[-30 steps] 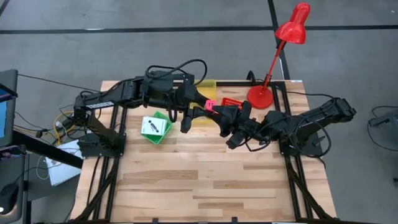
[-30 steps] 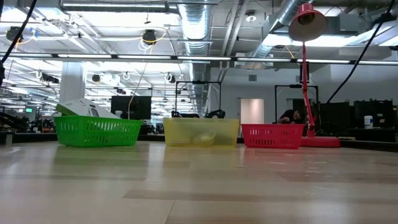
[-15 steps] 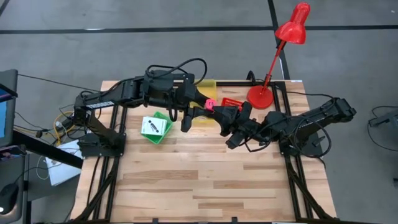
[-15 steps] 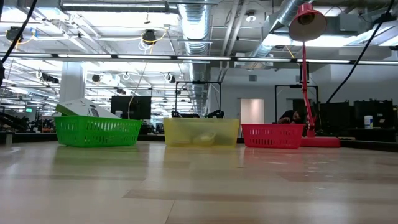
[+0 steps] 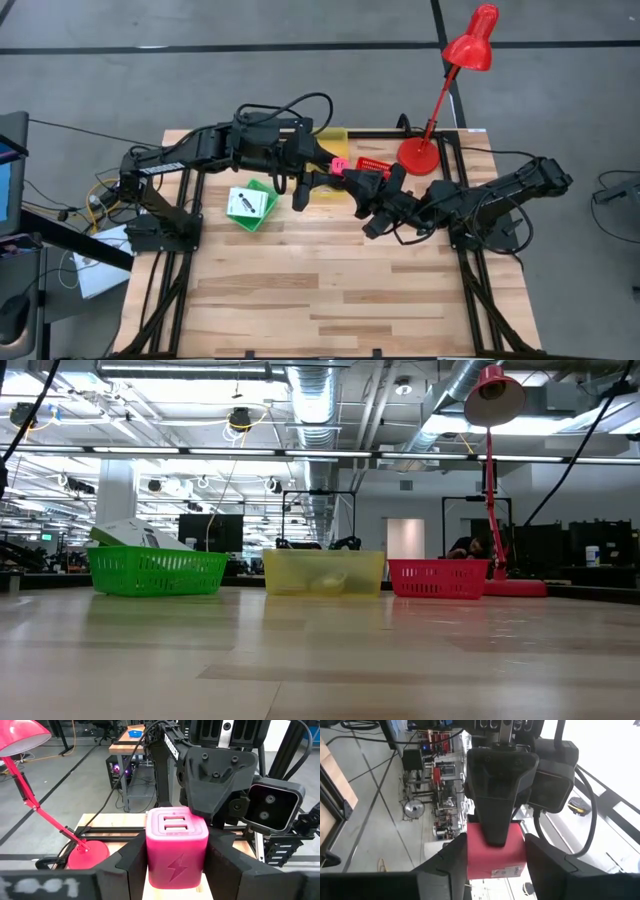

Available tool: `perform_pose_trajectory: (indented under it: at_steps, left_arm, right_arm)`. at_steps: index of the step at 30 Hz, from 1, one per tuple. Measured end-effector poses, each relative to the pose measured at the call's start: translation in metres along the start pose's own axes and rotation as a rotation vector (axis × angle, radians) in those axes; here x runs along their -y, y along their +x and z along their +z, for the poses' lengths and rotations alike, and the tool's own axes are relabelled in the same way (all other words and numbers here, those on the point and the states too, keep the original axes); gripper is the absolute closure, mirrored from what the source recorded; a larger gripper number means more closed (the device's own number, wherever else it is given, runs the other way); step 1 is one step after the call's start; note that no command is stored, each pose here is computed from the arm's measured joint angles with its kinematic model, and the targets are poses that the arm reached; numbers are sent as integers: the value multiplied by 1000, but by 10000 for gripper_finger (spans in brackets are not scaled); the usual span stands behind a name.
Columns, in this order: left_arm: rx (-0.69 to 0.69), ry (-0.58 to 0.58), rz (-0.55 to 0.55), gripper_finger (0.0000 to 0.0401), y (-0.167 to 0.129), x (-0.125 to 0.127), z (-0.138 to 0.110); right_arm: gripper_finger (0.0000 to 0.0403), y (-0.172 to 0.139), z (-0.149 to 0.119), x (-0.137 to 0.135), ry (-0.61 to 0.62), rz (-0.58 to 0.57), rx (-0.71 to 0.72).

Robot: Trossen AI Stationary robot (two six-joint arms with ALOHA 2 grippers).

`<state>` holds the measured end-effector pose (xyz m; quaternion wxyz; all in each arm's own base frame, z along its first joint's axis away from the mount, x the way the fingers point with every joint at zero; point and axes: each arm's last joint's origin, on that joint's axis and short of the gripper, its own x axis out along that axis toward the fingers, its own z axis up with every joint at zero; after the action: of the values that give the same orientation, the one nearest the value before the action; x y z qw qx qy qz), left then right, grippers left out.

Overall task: Pick and place items into bin
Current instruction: Put the pink charger adapter into the red basket

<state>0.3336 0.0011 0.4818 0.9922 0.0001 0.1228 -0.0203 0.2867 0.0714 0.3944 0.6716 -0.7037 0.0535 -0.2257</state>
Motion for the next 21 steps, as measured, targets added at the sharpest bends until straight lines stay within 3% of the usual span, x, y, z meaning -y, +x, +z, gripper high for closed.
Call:
perform_pose_trajectory:
  at_steps: [21]
  left_arm:
    - [1,18,46,243,0,-1,0]
  right_arm:
    - [246,0,-1,0,6,4,-28]
